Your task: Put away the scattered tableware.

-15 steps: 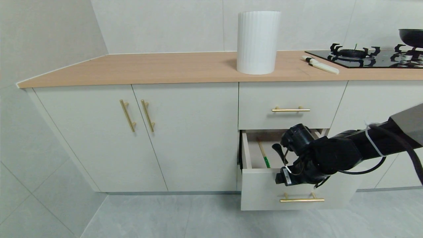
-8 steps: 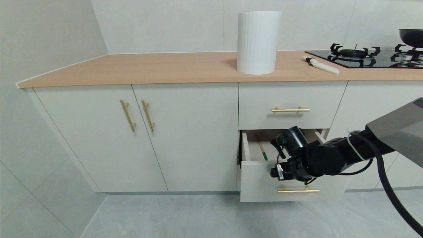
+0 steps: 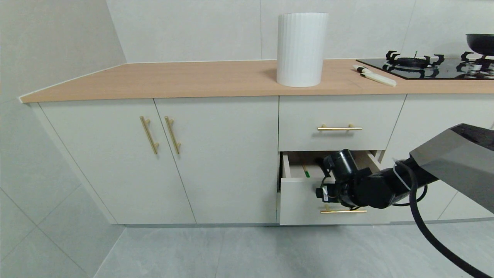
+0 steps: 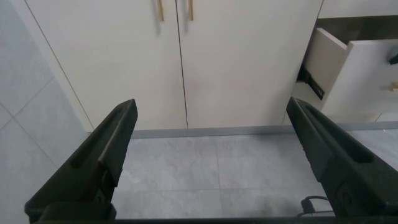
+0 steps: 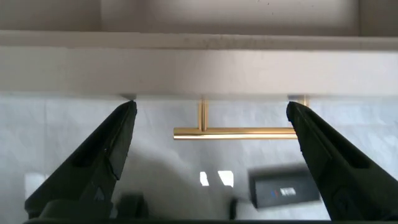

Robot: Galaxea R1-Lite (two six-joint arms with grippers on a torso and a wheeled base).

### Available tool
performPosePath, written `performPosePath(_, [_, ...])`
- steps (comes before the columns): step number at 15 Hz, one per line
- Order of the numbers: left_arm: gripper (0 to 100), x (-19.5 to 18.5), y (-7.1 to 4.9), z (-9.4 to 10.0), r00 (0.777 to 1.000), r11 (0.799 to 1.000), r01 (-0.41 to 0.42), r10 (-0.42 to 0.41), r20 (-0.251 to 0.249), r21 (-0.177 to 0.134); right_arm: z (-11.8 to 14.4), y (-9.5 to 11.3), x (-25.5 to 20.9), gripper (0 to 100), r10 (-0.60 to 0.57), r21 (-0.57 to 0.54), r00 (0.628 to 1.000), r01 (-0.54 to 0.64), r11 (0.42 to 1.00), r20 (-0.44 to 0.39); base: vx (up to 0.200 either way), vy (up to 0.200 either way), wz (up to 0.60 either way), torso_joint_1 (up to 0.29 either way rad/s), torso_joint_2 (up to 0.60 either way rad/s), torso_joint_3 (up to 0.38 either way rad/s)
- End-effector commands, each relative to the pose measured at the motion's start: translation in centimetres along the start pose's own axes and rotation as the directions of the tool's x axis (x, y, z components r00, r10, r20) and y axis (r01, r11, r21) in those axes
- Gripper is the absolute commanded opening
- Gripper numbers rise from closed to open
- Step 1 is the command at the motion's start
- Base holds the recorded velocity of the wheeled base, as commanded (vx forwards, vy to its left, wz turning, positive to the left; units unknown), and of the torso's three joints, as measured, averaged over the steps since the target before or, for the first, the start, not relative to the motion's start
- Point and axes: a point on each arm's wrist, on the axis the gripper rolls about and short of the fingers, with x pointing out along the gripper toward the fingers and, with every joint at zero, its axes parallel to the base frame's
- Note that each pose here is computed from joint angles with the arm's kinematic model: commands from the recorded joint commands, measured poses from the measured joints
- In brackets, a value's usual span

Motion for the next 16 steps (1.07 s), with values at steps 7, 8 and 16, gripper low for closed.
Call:
performPosePath(7, [100, 0.0, 0.0, 0.0, 1.000, 1.000, 0.000, 0.000, -0.002, 0.000, 0.4, -1.6, 3.7, 100, -0.016, 0.094, 0.992, 0.004, 0.996, 0.125, 0.000, 0.000, 0.00, 0.000, 0.00, 0.000])
performPosePath(8, [100, 0.0, 0.0, 0.0, 1.000, 1.000, 0.000, 0.000, -0.001, 0.000, 0.6, -1.9, 3.9, 100, -0.020, 0.103, 0.990, 0.006, 0.995, 0.139, 0.000, 0.000, 0.00, 0.000, 0.00, 0.000])
performPosePath(16, [100, 0.0, 0.0, 0.0, 1.000, 1.000, 0.000, 0.000, -0.001, 0.000, 0.7, -2.6, 6.5, 100, -0.024, 0.159, 0.966, -0.018, 0.987, 0.259, 0.000, 0.000, 0.00, 0.000, 0.00, 0.000])
